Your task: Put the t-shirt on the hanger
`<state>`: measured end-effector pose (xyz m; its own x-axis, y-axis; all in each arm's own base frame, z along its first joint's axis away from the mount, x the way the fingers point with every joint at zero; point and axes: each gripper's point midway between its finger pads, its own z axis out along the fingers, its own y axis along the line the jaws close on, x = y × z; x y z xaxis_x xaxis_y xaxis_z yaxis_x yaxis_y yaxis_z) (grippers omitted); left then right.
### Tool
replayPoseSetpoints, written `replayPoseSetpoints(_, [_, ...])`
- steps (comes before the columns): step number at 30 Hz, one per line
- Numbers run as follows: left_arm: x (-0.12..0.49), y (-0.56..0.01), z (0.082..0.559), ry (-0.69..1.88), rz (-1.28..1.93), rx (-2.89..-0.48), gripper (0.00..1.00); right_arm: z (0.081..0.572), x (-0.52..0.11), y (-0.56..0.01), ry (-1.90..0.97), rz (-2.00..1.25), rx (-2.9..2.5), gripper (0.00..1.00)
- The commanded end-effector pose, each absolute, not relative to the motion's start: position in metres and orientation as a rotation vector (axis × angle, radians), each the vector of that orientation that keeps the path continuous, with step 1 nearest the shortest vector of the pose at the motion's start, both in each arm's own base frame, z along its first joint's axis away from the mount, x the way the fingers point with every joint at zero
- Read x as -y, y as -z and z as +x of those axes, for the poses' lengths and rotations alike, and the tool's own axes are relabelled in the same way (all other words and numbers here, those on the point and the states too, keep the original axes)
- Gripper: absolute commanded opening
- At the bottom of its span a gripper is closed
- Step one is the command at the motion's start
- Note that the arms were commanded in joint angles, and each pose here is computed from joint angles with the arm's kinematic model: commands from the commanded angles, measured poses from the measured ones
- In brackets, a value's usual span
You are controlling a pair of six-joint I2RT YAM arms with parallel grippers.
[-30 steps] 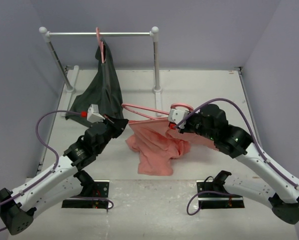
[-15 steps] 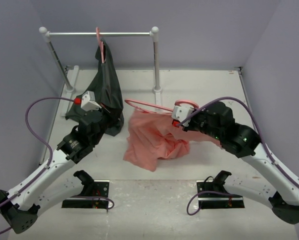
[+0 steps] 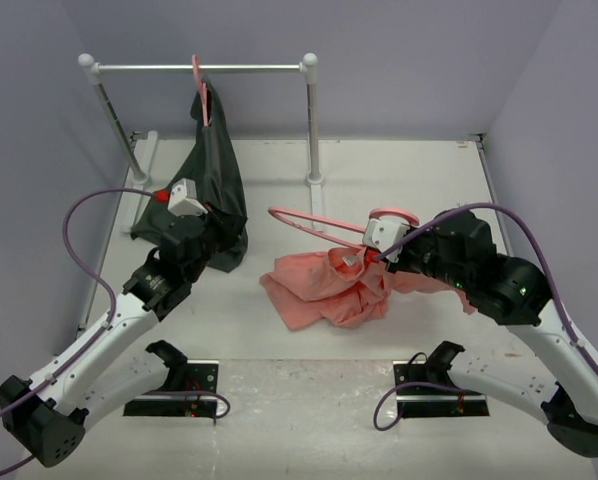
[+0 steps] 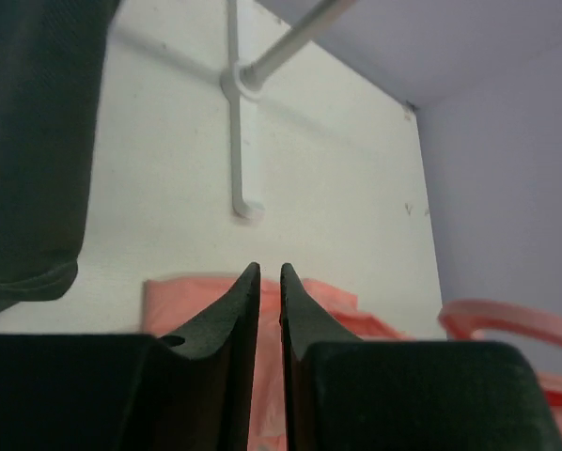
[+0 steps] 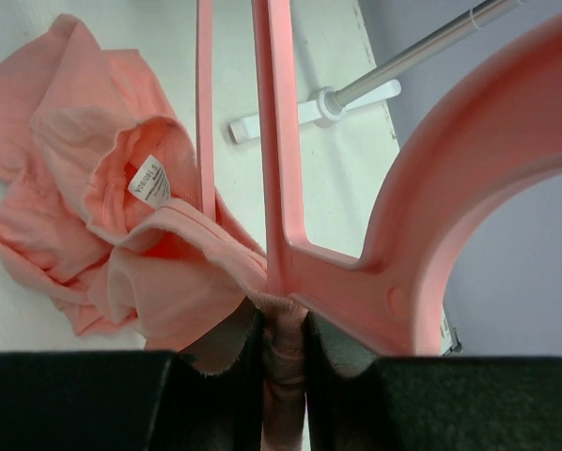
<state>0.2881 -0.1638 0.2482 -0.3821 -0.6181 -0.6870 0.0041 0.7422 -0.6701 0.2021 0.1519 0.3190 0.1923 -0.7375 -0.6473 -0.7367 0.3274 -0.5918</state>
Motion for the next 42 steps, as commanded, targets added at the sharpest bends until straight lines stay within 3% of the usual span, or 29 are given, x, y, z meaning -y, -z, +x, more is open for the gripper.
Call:
replayPoseSetpoints(1, [0.223, -0.239, 0.263, 1.145, -0.361, -1.870, 0.35, 0.205, -0.161, -0.363, -0.038, -1.249, -1.374, 0.00])
replayPoseSetpoints(2, [0.237, -0.230, 0.254, 1.228, -0.347, -1.885, 0.48, 0.205, -0.162, -0.368, -0.046, -1.219, -1.342, 0.00])
replayPoseSetpoints(4, [0.259, -0.224, 0.239, 1.279, -0.318, -1.904, 0.58, 0.208, -0.165, -0.369, -0.052, -1.198, -1.329, 0.00])
replayPoseSetpoints(5, [0.278, -0.217, 0.228, 1.276, -0.290, -1.933, 0.68, 0.210, -0.168, -0.369, -0.059, -1.187, -1.329, 0.00])
replayPoseSetpoints(11, [0.318, -0.219, 0.221, 1.252, -0.225, -1.953, 0.77, 0.220, -0.179, -0.353, -0.085, -1.200, -1.398, 0.00])
replayPoseSetpoints(15, [0.323, -0.216, 0.220, 1.239, -0.221, -1.957, 0.76, 0.224, -0.183, -0.340, -0.084, -1.213, -1.425, 0.00])
replayPoseSetpoints(20, [0.312, -0.206, 0.220, 1.169, -0.288, -1.973, 0.67, 0.236, -0.178, -0.334, -0.018, -1.186, -1.462, 0.00])
replayPoseSetpoints(28, [0.334, -0.216, 0.211, 1.165, -0.209, -1.973, 0.79, 0.251, -0.185, -0.341, -0.016, -1.114, -1.503, 0.00])
replayPoseSetpoints(31, [0.344, -0.203, 0.215, 1.109, -0.194, -2.010, 0.79, 0.252, -0.191, -0.338, -0.036, -1.122, -1.517, 0.00])
replayPoseSetpoints(36, [0.355, -0.188, 0.221, 1.042, -0.171, -2.040, 0.68, 0.252, -0.198, -0.335, -0.053, -1.136, -1.524, 0.00])
replayPoseSetpoints(38, [0.359, -0.180, 0.224, 1.006, -0.157, -2.063, 0.52, 0.253, -0.199, -0.333, -0.050, -1.140, -1.529, 0.00])
replayPoseSetpoints(42, [0.348, -0.156, 0.228, 0.899, -0.202, -2.111, 0.40, 0.253, -0.199, -0.338, -0.051, -1.133, -1.521, 0.00])
